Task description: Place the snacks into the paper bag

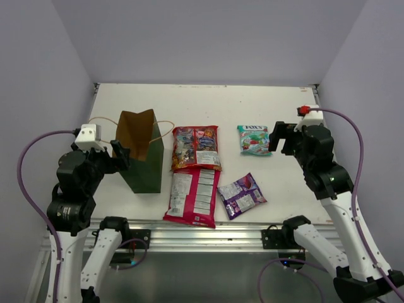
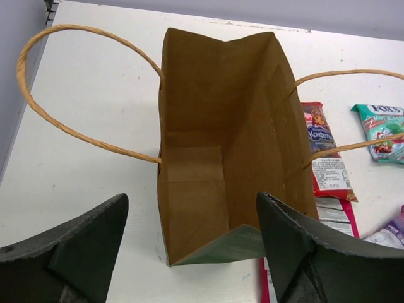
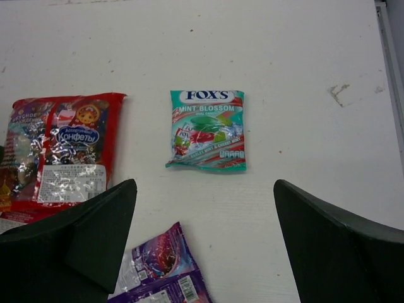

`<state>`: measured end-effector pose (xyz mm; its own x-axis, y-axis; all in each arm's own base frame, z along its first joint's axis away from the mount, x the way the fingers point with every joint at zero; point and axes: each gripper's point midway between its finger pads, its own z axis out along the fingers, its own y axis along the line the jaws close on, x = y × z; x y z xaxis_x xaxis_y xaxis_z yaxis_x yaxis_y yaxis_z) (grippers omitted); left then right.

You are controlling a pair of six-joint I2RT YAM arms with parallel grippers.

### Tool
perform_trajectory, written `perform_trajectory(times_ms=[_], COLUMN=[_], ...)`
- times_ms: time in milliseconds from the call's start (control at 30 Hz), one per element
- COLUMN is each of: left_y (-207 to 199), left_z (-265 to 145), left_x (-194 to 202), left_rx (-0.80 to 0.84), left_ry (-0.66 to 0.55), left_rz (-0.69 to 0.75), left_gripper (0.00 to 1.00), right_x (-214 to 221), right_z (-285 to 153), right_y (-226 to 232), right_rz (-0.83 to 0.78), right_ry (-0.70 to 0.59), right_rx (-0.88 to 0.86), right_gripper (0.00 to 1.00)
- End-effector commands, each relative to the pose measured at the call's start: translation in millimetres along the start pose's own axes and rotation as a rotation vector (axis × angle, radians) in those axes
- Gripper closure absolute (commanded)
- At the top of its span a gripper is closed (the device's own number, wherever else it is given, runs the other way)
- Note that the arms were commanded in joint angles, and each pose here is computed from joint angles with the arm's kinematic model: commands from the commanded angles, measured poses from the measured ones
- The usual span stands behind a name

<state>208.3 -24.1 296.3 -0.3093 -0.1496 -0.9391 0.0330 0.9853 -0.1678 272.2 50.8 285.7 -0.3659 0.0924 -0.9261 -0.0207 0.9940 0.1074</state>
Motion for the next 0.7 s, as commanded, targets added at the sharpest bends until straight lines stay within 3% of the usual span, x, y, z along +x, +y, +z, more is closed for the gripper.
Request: perform_trajectory(times_ms=[0, 267, 367, 400, 500, 600, 667], left_y=[1.5, 2.4, 2.3, 2.7, 2.5, 3.1, 3.2], left_z=[6.9, 15.4, 19.4, 21.8, 24.4, 26.9, 27.7], left_x=[4.8, 7.9, 8.4, 10.0, 10.5, 11.3, 12.4], left_rx=[0.000, -0.005, -0.004, -0.006, -0.005, -0.009, -0.008], left_ry=[-0.002, 0.020, 0.026, 0.037, 0.040, 0.046, 0.051], left_rz=[0.018, 0.016, 0.016, 0.017, 0.015, 0.014, 0.017], left_gripper=[0.16, 0.33, 0.49, 0.60, 0.74, 1.00, 1.00], right_x=[3.1, 18.7, 33.1, 39.4, 60.1, 86.0, 98.7], right_z=[-2.1, 5.7, 12.1, 16.0, 26.3, 45.8, 61.1], right_y=[1.1, 13.2, 27.8, 32.7, 54.0, 75.4, 92.1], right_rz=[-0.016, -0.017, -0.016, -0.012, 0.034, 0.093, 0.115], right_ry=[0.012, 0.065, 0.112, 0.136, 0.205, 0.290, 0.318], right_rx=[-0.013, -0.078, -0.157, -0.181, -0.282, -0.368, -0.425], right_gripper=[0.06, 0.10, 0.13, 0.16, 0.18, 0.19, 0.19])
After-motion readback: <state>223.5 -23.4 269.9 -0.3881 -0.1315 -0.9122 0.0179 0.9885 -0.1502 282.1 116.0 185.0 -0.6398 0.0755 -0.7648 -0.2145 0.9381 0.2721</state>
